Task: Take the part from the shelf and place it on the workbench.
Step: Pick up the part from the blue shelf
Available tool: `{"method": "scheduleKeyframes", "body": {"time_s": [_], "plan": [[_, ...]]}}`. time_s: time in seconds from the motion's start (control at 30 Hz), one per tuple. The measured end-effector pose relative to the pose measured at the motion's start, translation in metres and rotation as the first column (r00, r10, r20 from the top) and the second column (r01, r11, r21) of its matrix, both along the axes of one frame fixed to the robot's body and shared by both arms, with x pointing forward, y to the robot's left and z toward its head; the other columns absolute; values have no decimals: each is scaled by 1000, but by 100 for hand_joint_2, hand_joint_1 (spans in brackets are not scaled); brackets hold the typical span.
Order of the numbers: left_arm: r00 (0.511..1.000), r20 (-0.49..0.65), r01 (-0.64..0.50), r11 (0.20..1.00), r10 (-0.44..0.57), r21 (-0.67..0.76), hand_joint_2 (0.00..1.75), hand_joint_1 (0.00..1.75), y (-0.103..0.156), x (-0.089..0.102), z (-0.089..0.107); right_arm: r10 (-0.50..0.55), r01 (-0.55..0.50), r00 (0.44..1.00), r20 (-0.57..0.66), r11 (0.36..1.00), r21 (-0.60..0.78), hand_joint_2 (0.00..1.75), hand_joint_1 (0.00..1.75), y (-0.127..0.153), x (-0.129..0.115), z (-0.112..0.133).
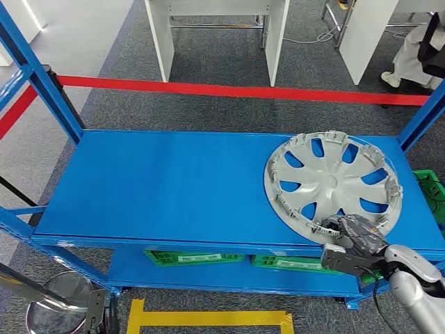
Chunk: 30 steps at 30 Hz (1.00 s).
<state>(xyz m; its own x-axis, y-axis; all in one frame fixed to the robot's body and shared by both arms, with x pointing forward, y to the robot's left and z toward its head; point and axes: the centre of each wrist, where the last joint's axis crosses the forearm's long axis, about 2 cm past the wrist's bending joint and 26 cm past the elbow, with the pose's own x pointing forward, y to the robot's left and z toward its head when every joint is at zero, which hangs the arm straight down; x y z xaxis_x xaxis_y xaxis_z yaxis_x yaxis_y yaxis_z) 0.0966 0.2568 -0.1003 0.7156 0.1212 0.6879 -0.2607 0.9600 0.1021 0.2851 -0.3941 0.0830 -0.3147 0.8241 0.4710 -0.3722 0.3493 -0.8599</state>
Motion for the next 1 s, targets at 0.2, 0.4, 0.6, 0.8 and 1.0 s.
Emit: {"method": "scheduleKeyframes", "body": {"time_s": [0.2, 0.4, 0.6, 0.8, 1.0], "plan": [[1000, -1, -1, 1000, 1, 3, 0, 0, -1, 0, 0, 1, -1, 1000, 0, 1000, 1, 175, 175, 0, 0, 0], [1000, -1, -1, 1000, 1, 2, 0, 0, -2, 0, 0, 1, -1, 1000, 1, 1000, 1, 175, 175, 0, 0, 0], [1000, 0, 0, 1000, 0, -1, 0, 0, -2, 0, 0, 2, -2, 1000, 17, 1000, 9, 175, 175, 2, -2, 1], [1000, 11, 1, 1000, -1, -12, 0, 0, -2, 0, 0, 26, -26, 998, 63, 1000, -2, 175, 175, 4, -7, 11], [1000, 19, -2, 999, 3, -32, 0, 0, -3, -1, 0, 62, -60, 993, 99, 998, -28, 175, 175, 5, -8, 22]]}}
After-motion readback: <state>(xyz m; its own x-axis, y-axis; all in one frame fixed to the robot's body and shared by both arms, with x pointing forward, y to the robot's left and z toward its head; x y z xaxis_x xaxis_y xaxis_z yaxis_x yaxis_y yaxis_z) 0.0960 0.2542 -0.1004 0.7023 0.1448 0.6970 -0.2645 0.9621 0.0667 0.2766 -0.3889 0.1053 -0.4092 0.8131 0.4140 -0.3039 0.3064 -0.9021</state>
